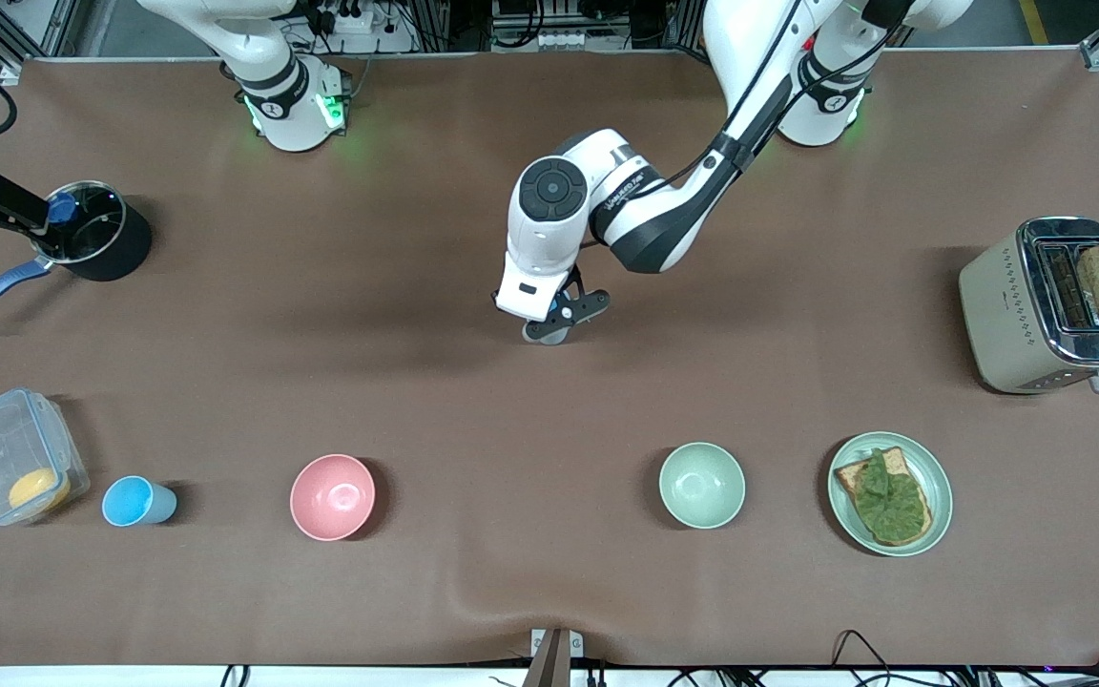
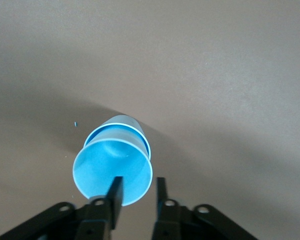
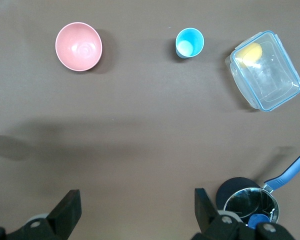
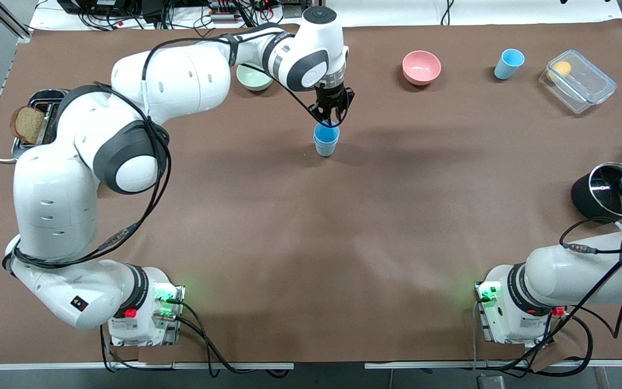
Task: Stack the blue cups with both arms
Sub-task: 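Open the left gripper to release the stacked cup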
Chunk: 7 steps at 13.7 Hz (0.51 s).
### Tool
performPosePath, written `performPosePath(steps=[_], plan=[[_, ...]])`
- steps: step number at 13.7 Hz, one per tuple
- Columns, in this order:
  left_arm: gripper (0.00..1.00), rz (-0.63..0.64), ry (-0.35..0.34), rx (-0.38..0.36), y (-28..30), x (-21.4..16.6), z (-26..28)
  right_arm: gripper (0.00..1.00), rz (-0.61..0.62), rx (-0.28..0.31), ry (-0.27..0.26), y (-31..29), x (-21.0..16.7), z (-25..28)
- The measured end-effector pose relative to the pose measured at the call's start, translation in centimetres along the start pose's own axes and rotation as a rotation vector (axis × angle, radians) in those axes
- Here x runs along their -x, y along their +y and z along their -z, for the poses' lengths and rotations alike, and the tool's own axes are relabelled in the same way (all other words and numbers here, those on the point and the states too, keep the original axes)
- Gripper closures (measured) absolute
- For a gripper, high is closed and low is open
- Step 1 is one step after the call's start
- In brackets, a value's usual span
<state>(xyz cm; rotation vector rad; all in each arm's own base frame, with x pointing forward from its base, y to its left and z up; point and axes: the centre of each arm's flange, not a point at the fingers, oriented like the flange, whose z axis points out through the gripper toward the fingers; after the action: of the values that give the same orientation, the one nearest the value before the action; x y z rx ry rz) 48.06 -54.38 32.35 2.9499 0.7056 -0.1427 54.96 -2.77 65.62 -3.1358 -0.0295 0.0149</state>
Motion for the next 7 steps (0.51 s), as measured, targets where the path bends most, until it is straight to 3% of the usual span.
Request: performPosePath(steps=[1,5,7], plan=[[0.55,0.001,0.001,0.001,0.0,-0.1,0.0,0.00,0.000,0.000,-0.001,0.0,0.0,-0.1],[0.52,0.006,0.006,0.008,0.1,-0.5,0.3,0.00,0.001,0.001,0.006,0.0,-0.3,-0.2],[0.39,0.013,0.016,0.027,0.3,-1.1,1.4,0.00,0.001,0.001,0.008,-0.1,-0.4,-0.2]])
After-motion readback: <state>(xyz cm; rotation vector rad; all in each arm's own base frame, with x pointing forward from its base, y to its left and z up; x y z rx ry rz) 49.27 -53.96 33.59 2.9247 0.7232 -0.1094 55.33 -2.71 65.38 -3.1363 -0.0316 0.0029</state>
